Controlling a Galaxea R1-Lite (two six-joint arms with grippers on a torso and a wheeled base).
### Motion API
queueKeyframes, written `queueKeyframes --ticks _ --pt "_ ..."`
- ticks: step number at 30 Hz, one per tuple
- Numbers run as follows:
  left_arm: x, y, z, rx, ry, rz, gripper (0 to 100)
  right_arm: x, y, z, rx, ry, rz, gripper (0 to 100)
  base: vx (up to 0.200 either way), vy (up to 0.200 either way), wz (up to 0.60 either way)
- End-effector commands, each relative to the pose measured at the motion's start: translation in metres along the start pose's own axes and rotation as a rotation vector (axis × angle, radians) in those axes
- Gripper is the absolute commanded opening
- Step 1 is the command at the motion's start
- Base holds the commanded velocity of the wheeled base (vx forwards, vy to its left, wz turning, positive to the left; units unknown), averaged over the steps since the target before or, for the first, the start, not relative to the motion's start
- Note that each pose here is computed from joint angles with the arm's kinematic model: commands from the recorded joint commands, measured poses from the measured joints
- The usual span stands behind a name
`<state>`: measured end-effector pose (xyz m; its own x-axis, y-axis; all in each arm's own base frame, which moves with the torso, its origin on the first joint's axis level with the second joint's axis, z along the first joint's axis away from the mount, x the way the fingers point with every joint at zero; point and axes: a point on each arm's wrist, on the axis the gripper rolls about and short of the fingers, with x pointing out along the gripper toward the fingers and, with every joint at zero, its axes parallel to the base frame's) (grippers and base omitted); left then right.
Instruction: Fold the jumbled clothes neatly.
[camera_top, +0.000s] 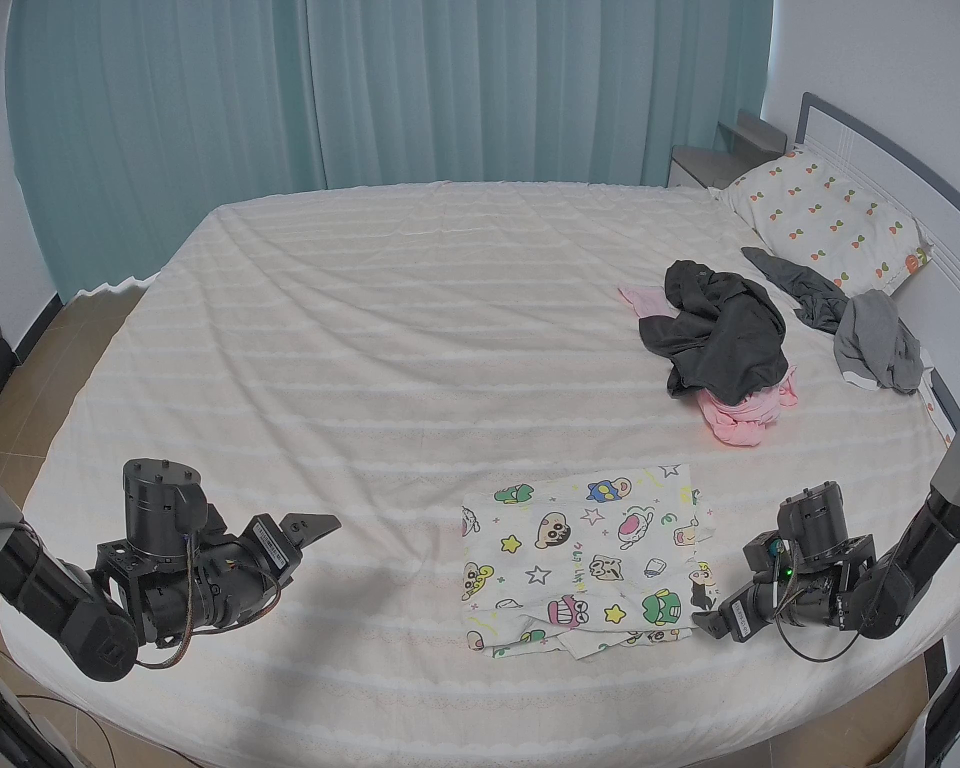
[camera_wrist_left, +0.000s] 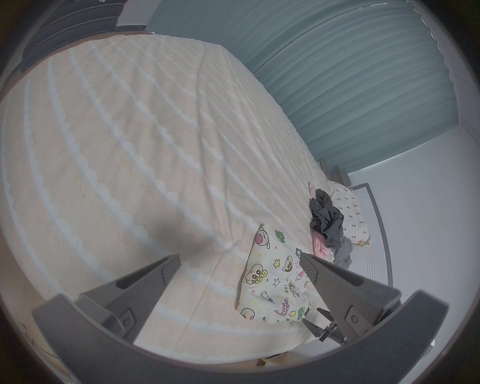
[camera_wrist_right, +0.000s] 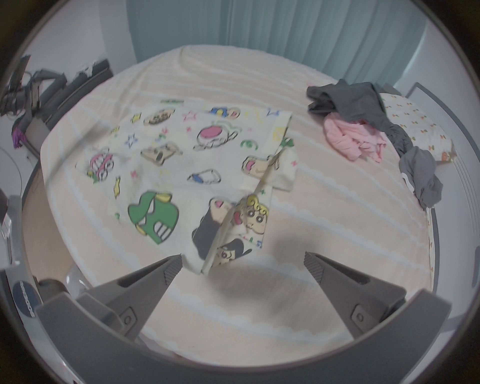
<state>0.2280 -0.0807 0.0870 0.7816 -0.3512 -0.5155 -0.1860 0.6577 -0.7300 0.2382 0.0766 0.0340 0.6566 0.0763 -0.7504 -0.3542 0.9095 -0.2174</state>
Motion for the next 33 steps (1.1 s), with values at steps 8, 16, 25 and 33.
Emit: queueKeyframes --ticks 8,16,25,33 --pt "0.002 0.001 -0.002 0.0 0.008 0.007 100 -0.027 -0.017 0.027 0.531 -0.194 0.264 100 0.0 0.0 0.0" --pt "0.003 0.001 -0.003 -0.002 0.016 0.01 100 0.008 -0.017 0.036 0.663 -0.112 0.379 100 0.0 0.0 0.0" --pt "0.003 0.001 -0.005 0.002 0.022 0.007 100 0.055 -0.01 0.031 0.659 -0.021 0.364 100 0.0 0.0 0.0" --pt "0.004 0.002 -0.006 0.002 0.027 0.014 100 0.065 -0.007 0.035 0.654 -0.013 0.372 0 0.0 0.0 0.0"
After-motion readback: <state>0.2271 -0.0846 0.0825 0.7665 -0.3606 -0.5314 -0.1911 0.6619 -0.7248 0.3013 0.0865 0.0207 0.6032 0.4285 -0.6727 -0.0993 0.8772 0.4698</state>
